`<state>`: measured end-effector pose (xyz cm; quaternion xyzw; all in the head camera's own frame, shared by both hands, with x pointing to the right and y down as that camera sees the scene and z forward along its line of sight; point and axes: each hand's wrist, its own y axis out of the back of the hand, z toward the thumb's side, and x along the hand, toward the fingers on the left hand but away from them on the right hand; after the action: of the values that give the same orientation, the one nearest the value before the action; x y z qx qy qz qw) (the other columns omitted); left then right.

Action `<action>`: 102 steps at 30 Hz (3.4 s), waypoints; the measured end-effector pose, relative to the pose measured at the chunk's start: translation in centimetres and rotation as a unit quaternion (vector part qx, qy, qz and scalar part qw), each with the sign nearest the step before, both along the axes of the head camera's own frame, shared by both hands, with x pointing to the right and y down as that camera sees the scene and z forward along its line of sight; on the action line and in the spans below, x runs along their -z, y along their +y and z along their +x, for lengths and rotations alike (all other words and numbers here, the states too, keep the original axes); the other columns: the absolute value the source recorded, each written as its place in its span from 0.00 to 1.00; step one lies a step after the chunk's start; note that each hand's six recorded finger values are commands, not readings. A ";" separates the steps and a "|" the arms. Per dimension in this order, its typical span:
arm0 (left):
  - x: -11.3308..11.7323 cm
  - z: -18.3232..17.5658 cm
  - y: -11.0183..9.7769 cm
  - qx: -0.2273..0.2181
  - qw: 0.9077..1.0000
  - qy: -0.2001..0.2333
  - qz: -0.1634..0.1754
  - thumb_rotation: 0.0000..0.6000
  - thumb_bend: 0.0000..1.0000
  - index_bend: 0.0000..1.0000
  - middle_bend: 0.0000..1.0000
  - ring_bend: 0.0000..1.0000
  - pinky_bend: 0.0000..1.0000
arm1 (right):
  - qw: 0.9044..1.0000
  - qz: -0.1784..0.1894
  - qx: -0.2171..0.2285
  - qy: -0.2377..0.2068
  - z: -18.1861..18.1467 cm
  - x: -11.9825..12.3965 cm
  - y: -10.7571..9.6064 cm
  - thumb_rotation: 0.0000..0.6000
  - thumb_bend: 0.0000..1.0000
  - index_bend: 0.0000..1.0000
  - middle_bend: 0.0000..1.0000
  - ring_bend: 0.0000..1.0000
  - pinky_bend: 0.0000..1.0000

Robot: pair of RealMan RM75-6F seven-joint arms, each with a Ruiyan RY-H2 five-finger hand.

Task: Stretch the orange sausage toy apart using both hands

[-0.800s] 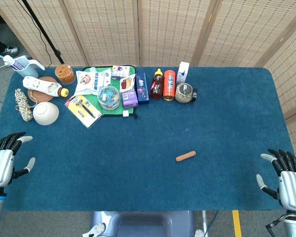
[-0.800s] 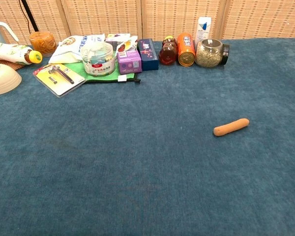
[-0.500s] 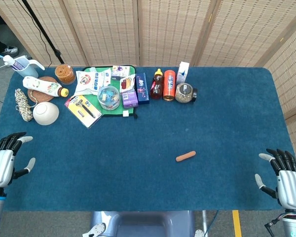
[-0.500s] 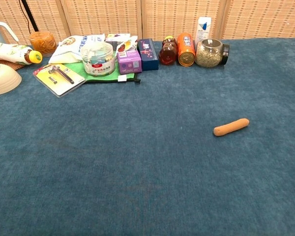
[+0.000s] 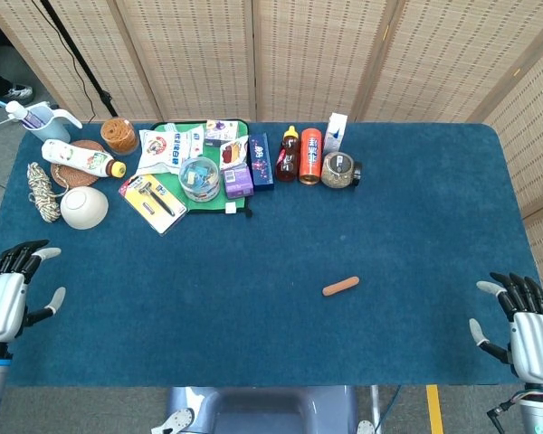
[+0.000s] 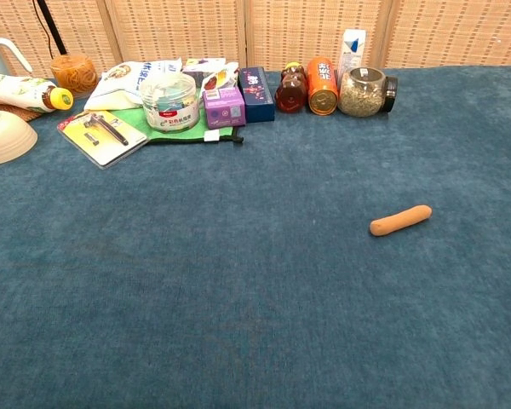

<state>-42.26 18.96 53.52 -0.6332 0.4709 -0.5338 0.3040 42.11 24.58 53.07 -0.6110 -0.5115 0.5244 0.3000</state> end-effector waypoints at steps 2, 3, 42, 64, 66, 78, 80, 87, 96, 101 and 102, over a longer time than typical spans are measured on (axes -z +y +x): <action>0.1 0.1 -0.1 -0.002 1.000 0.000 0.002 1.00 0.31 0.26 0.18 0.11 0.12 | 1.000 0.000 0.000 -0.002 0.0 0.0 0.0 1.00 0.35 0.31 0.17 0.10 0.05; 0.2 0.1 -0.1 -0.002 1.000 -0.001 0.002 1.00 0.31 0.26 0.18 0.11 0.12 | 1.000 0.000 0.001 -0.004 0.0 0.0 -0.1 1.00 0.35 0.31 0.17 0.10 0.05; 1.5 2.1 -3.7 -0.043 0.999 -0.016 0.005 1.00 0.31 0.26 0.15 0.08 0.12 | 0.978 -0.076 0.173 -0.094 -11.3 -7.6 -12.0 1.00 0.35 0.40 0.15 0.03 0.00; 1.3 1.7 -3.6 -0.039 0.999 -0.025 -0.005 1.00 0.31 0.26 0.15 0.07 0.12 | 0.969 -0.123 0.210 -0.047 -12.5 -13.2 -11.3 1.00 0.35 0.43 0.15 0.03 0.00; 1.3 1.7 -3.5 -0.039 0.999 -0.025 -0.006 1.00 0.31 0.26 0.15 0.07 0.12 | 0.968 -0.127 0.215 -0.040 -12.7 -13.8 -11.0 1.00 0.34 0.44 0.16 0.03 0.00; 1.2 1.7 -3.4 -0.039 0.999 -0.024 -0.009 1.00 0.31 0.26 0.15 0.07 0.12 | 0.959 -0.145 0.245 -0.017 -13.9 -16.8 -9.6 1.00 0.32 0.43 0.16 0.03 0.00; 1.2 1.6 -3.4 -0.038 0.999 -0.024 -0.009 1.00 0.31 0.26 0.15 0.07 0.12 | 0.958 -0.147 0.247 -0.016 -14.0 -17.1 -9.6 1.00 0.30 0.43 0.16 0.03 0.00; 1.1 1.4 -3.2 -0.034 0.999 -0.023 -0.013 1.00 0.31 0.26 0.15 0.07 0.12 | 0.954 -0.153 0.257 -0.011 -14.5 -18.0 -9.2 1.00 0.30 0.44 0.16 0.03 0.00; 1.1 1.2 -3.1 -0.032 0.999 -0.020 -0.014 1.00 0.31 0.26 0.15 0.07 0.12 | 0.952 -0.158 0.261 -0.012 -15.1 -18.6 -9.0 1.00 0.30 0.45 0.16 0.02 0.00; 1.1 1.1 -3.1 -0.029 0.999 -0.020 -0.014 1.00 0.31 0.26 0.15 0.07 0.12 | 0.951 -0.161 0.262 -0.009 -15.3 -19.0 -9.1 1.00 0.30 0.46 0.16 0.02 0.00; 1.1 1.0 -3.1 -0.029 0.999 -0.020 -0.014 1.00 0.31 0.26 0.15 0.07 0.12 | 0.951 -0.163 0.261 -0.009 -15.3 -19.0 -9.1 1.00 0.30 0.46 0.16 0.02 0.00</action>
<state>-41.25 15.86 52.41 -0.6397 0.4390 -0.5438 0.3200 26.81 15.49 72.12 -0.7684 -0.2444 0.4986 0.3182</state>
